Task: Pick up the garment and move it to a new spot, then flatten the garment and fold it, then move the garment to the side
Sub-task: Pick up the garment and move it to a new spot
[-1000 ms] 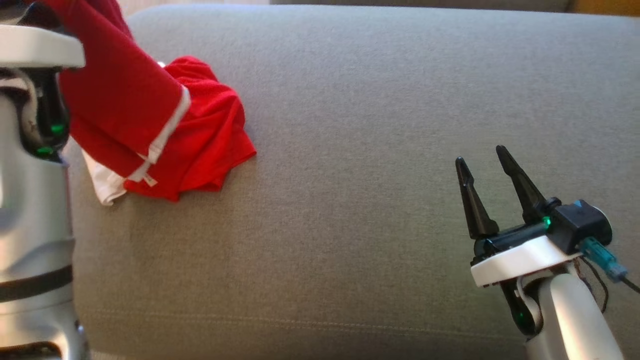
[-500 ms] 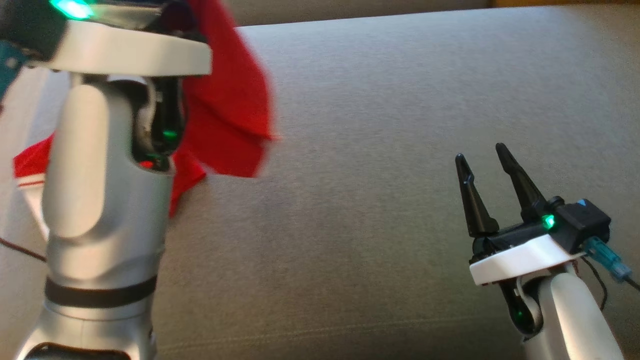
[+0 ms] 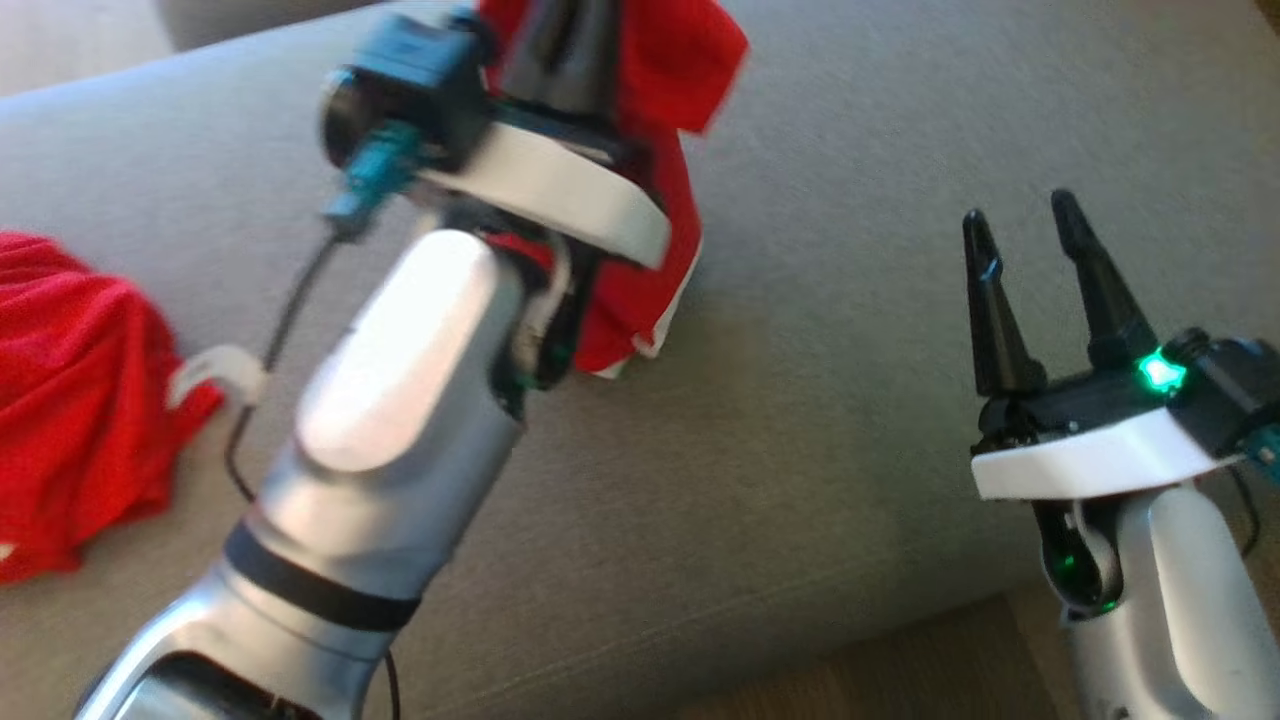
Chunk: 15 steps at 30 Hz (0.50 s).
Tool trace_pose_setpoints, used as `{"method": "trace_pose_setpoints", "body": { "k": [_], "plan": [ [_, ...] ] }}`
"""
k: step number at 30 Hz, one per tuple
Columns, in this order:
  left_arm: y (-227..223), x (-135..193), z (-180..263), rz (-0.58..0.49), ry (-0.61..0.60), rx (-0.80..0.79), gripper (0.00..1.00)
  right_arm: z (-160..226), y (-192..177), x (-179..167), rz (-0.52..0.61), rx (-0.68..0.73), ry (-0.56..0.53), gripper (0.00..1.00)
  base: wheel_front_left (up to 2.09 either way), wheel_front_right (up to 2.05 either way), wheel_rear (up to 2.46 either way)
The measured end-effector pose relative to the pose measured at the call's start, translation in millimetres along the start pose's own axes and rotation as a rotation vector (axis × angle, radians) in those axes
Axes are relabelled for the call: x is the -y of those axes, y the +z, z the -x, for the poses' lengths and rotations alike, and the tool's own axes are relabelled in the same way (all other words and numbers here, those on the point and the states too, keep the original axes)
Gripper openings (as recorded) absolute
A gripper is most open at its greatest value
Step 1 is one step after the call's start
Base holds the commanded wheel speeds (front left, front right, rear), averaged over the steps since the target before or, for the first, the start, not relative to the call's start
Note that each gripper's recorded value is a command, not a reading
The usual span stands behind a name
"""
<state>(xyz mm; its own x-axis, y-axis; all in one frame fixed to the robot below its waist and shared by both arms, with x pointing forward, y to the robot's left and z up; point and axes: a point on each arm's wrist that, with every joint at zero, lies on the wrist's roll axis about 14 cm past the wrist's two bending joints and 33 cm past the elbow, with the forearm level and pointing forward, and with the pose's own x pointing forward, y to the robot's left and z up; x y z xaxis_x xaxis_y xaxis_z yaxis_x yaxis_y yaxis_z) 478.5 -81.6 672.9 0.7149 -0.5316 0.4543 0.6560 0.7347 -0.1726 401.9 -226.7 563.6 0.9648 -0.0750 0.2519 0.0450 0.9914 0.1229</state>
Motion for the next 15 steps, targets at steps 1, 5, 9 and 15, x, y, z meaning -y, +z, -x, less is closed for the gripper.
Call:
{"method": "trace_pose_setpoints", "body": {
  "k": [1,5,9,15],
  "plan": [
    [-16.0,9.6,-1.3,0.007,-0.024,-0.039,0.00,-0.2,2.7,5.5,0.003,0.007,-0.015,1.00,0.00,0.00,0.00],
    [-76.2,37.2,3.2,0.049,-0.089,-0.187,0.00,4.4,4.1,25.6,0.017,0.005,-0.071,1.00,0.00,0.00,0.00],
    [-126.3,54.9,16.4,0.083,-0.136,-0.320,0.27,10.4,-2.3,43.0,0.032,-0.021,-0.123,1.00,0.00,0.00,0.00],
    [-159.7,68.3,36.9,0.095,-0.185,-0.426,1.00,8.6,-2.5,51.8,0.046,-0.022,-0.146,1.00,0.00,0.00,0.00]
  ]
}}
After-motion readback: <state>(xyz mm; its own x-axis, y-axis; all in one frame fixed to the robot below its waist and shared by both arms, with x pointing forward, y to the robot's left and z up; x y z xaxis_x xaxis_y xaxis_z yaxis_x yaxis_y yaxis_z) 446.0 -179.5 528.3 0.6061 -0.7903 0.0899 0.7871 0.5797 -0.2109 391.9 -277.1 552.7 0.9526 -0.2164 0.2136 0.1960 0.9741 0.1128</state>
